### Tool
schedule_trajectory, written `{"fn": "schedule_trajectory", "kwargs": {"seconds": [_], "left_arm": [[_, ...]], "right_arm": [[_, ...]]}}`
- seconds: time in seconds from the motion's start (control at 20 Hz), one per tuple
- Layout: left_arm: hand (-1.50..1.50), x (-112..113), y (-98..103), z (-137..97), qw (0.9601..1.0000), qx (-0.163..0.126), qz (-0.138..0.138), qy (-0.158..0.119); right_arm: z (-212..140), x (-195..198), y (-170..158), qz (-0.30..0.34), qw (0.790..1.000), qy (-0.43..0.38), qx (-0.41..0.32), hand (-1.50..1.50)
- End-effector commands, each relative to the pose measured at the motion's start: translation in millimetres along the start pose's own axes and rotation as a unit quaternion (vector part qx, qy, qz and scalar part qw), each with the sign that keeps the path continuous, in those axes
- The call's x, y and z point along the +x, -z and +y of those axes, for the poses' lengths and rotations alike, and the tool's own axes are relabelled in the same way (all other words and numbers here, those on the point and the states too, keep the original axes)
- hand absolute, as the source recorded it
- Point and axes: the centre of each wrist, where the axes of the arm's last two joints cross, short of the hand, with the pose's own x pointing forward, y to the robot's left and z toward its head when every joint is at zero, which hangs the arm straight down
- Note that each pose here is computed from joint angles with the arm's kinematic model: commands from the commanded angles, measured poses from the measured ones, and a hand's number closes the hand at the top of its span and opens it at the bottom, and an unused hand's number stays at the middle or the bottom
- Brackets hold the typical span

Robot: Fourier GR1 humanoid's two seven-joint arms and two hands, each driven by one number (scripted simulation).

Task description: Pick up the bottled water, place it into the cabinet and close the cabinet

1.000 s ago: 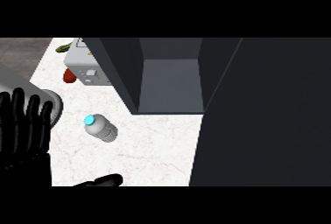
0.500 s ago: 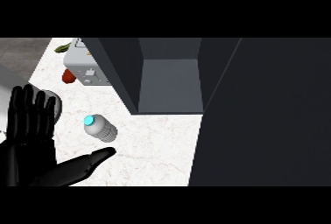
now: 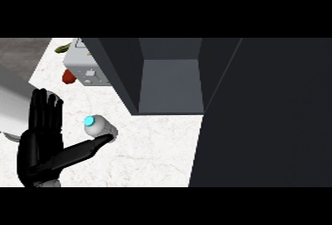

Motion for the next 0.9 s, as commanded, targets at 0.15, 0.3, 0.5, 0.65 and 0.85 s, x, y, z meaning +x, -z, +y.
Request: {"fn": "schedule_trajectory", "kwargs": {"seconds": [0.15, 0.3, 0.5, 0.65, 0.85], "left_arm": [[-1.50, -57.3, 21.2, 8.6, 0.9999, -0.002, 0.012, 0.009], [-1.50, -60.4, 16.7, 19.9, 0.9997, -0.001, 0.023, 0.007], [-1.50, -92.2, 15.1, 37.0, 0.9997, 0.009, 0.023, 0.002], [-1.50, -100.9, 22.0, 32.5, 0.9995, 0.006, 0.030, -0.003], [-1.50, -131.3, 12.8, 35.0, 0.9989, 0.013, 0.045, -0.002]], "right_arm": [[-2.6, 35.7, -22.9, -0.038, 0.999, -0.007, 0.003, -1.50], [2.8, 41.8, -30.8, -0.034, 0.999, 0.001, -0.011, -1.50], [2.4, 37.2, -24.6, -0.037, 0.999, -0.014, -0.002, -1.50], [3.8, 44.9, -30.4, -0.033, 0.999, -0.008, -0.002, -1.50], [-3.0, 39.6, -23.4, -0.036, 0.999, -0.016, -0.002, -1.50]]}}
